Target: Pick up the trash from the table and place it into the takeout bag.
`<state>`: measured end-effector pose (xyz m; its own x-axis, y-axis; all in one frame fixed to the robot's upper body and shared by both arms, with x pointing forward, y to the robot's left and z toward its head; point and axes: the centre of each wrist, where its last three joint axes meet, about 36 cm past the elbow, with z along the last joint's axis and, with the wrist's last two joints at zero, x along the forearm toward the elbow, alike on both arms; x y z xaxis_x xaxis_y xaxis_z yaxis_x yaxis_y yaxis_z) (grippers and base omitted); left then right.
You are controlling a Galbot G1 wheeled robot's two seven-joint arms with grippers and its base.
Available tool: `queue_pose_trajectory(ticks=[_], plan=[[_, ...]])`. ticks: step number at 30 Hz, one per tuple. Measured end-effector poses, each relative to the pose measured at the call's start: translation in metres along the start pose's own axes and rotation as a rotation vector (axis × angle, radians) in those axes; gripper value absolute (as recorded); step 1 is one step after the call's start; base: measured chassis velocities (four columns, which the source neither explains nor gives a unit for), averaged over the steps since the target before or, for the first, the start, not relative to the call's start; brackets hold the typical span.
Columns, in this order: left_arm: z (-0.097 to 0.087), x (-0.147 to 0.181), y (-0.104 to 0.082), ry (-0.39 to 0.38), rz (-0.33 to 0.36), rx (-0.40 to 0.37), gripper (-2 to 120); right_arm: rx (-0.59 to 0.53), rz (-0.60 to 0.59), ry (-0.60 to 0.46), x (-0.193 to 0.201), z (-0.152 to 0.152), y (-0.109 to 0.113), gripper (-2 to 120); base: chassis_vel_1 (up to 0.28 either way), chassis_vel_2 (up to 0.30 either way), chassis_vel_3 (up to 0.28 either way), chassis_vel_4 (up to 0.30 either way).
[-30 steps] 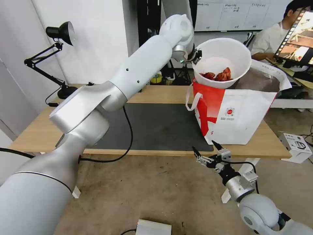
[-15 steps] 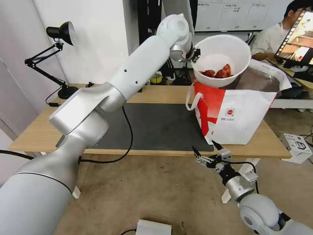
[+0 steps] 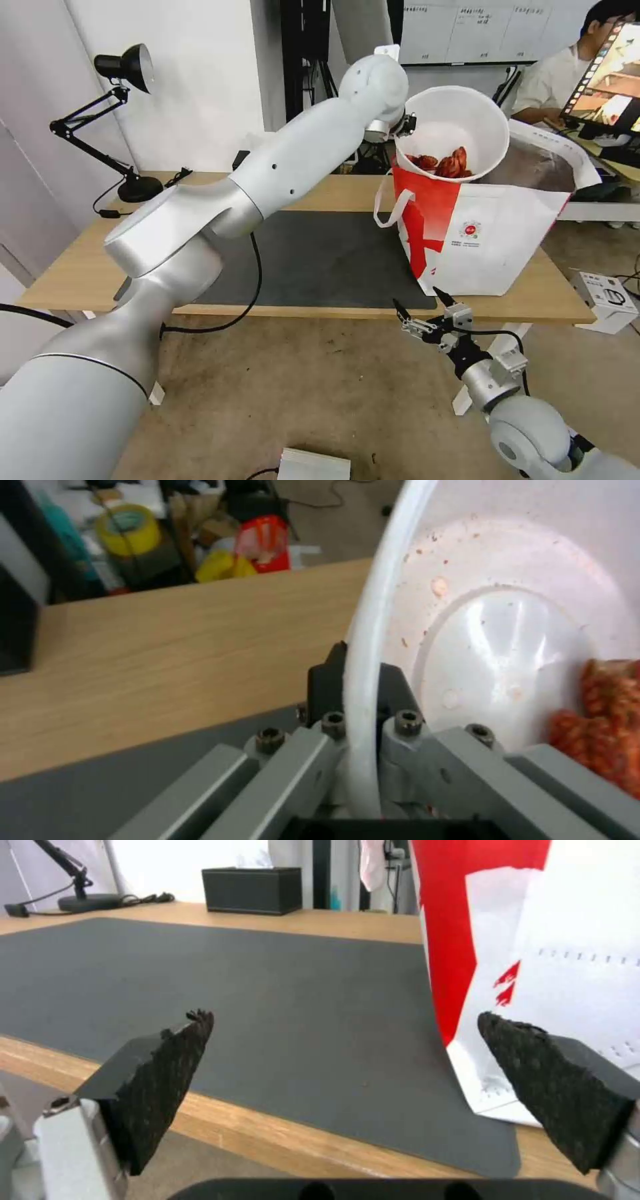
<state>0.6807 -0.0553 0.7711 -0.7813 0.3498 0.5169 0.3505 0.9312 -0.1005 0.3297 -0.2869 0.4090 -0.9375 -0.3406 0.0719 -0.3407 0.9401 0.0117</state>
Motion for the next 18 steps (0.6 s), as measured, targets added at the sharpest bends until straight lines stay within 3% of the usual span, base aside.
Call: queue_pose_trajectory(ticks=[4, 9, 18], plan=[[0.001, -0.002, 0.0, -0.007, -0.035, -0.022, 0, 0.0, 0.0, 0.0, 0.0, 0.0, 0.0, 100, 0.0, 0.0, 0.0, 0.0], [0.011, -0.006, -0.007, -0.051, -0.103, -0.127, 0, 0.0, 0.0, 0.0, 0.0, 0.0, 0.0, 100, 0.0, 0.0, 0.0, 0.0], [0.017, 0.001, -0.02, -0.07, -0.063, -0.175, 0, 0.0, 0.0, 0.0, 0.0, 0.0, 0.0, 100, 0.0, 0.0, 0.0, 0.0]])
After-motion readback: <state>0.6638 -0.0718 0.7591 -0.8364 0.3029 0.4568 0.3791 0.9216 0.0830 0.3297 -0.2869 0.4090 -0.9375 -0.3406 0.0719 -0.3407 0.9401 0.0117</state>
